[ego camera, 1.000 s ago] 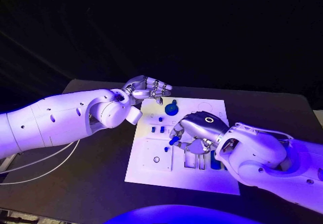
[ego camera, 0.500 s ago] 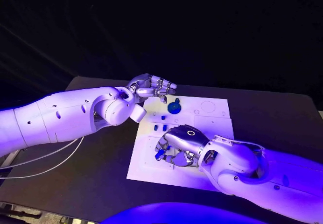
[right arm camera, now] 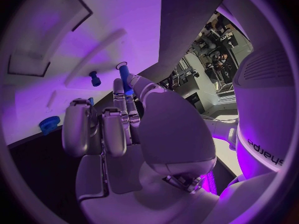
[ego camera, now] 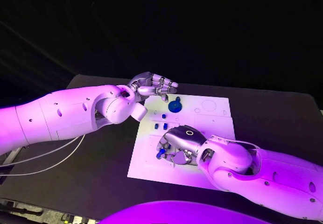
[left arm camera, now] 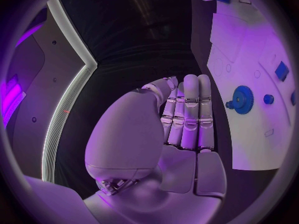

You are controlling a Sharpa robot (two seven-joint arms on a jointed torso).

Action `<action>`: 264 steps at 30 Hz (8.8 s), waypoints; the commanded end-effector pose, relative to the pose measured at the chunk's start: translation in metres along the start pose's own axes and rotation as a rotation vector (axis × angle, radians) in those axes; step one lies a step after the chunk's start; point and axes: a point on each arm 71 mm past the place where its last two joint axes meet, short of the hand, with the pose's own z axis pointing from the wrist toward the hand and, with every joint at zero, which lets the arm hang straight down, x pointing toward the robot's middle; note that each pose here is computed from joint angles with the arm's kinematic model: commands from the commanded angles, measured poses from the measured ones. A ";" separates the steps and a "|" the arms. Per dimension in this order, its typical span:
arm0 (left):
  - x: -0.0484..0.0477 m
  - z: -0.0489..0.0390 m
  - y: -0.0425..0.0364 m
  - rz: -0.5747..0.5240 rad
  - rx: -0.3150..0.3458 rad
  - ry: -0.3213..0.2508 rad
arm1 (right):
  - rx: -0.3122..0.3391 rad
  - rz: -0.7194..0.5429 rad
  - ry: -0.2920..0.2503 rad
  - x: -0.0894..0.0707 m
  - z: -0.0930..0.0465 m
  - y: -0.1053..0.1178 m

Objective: Assemble the parts on the task board

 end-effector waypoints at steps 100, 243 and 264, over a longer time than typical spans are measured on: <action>-0.0097 -0.0095 0.0031 -0.002 -0.013 -0.005 | 0.689 0.151 -0.062 -0.006 -0.155 -0.098; -0.0068 -0.0128 0.0031 -0.007 -0.029 0.018 | 0.553 0.225 -0.053 0.010 -0.108 -0.052; -0.0072 -0.0129 0.0032 -0.007 -0.031 0.019 | 0.555 0.204 -0.029 0.012 -0.107 -0.056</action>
